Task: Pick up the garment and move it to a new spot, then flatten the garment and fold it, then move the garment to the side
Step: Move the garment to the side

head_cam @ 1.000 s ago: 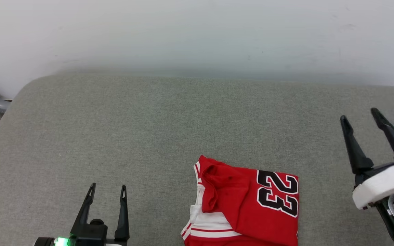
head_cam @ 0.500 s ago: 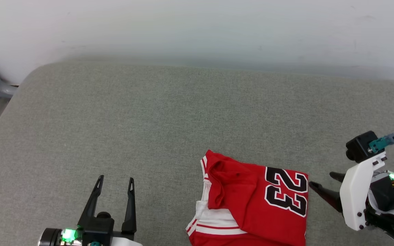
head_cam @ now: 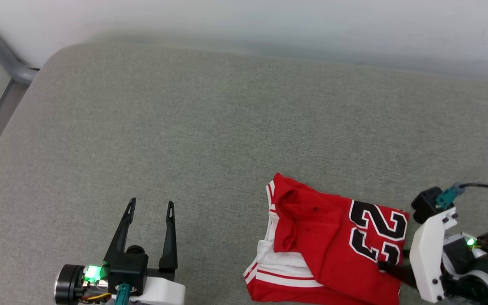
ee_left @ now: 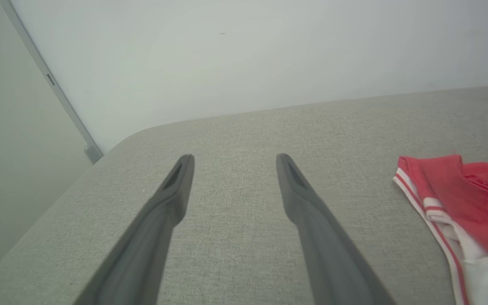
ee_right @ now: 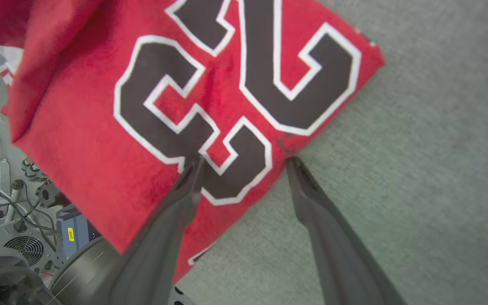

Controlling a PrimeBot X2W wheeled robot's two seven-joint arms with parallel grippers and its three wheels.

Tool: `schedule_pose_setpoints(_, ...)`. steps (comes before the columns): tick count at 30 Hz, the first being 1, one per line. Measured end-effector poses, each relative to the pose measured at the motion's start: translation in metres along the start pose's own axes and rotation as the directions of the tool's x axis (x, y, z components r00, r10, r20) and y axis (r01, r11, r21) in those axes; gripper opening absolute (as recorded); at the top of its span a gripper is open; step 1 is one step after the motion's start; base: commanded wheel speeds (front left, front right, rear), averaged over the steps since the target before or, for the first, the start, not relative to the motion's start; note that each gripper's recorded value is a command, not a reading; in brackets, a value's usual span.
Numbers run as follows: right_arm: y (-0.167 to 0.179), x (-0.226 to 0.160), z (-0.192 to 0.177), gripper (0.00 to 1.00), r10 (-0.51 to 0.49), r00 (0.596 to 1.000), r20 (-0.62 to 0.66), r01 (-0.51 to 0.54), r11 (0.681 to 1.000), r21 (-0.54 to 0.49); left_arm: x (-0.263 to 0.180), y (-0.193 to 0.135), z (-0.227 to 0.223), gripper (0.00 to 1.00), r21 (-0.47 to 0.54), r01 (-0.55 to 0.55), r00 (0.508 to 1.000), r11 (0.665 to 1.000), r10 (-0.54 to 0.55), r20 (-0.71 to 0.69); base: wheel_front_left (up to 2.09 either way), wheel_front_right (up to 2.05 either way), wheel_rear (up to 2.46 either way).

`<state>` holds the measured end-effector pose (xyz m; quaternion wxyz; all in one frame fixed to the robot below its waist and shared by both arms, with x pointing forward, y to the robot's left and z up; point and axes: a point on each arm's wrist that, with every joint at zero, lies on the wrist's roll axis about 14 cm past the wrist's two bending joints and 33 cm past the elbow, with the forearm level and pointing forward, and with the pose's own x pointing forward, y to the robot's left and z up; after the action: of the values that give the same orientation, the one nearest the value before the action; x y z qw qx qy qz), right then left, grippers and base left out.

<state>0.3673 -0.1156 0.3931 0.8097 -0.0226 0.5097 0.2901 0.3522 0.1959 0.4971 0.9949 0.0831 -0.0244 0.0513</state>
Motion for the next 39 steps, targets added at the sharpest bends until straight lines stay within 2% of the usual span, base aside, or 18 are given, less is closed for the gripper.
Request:
schedule_pose_setpoints(6, 0.002, 0.021, -0.031, 1.0, 0.021, 0.992, -0.121, -0.023, 1.0, -0.019, 0.0, 0.005, -0.007, 1.0, 0.007, -0.019, 1.0, 1.0, 0.019, -0.025, 0.0, 0.0, 0.0)
schedule_pose_setpoints(14, 0.004, 0.028, -0.034, 1.0, 0.037, 0.994, -0.099, -0.04, 0.999, -0.024, 0.005, 0.005, -0.008, 1.0, 0.008, -0.022, 0.999, 1.0, 0.023, -0.025, 0.0, 0.0, 0.0)
schedule_pose_setpoints(15, 0.005, 0.028, -0.032, 0.36, 0.038, 0.995, -0.087, -0.041, 0.999, -0.03, 0.006, 0.005, -0.007, 1.0, 0.008, -0.021, 1.0, 1.0, 0.021, -0.022, 0.0, 0.0, 0.0)
schedule_pose_setpoints(16, 0.005, 0.029, -0.03, 0.0, 0.038, 0.997, -0.074, -0.04, 0.999, -0.033, 0.007, 0.004, -0.007, 1.0, 0.007, -0.02, 1.0, 1.0, 0.02, -0.019, 0.0, 0.0, 0.0)
schedule_pose_setpoints(31, 0.011, 0.019, 0.0, 0.0, 0.04, 0.994, 0.103, -0.026, 0.991, -0.13, 0.007, 0.0, -0.002, 1.0, 0.004, -0.008, 1.0, 1.0, 0.008, -0.004, 0.0, 0.0, 0.0)
schedule_pose_setpoints(39, -0.018, -0.01, 0.008, 0.0, -0.062, 0.98, 0.19, 0.097, 0.979, -0.18, 0.013, -0.018, -0.003, 1.0, -0.005, 0.049, 0.999, 0.999, -0.049, 0.001, 0.0, 0.0, 0.0)
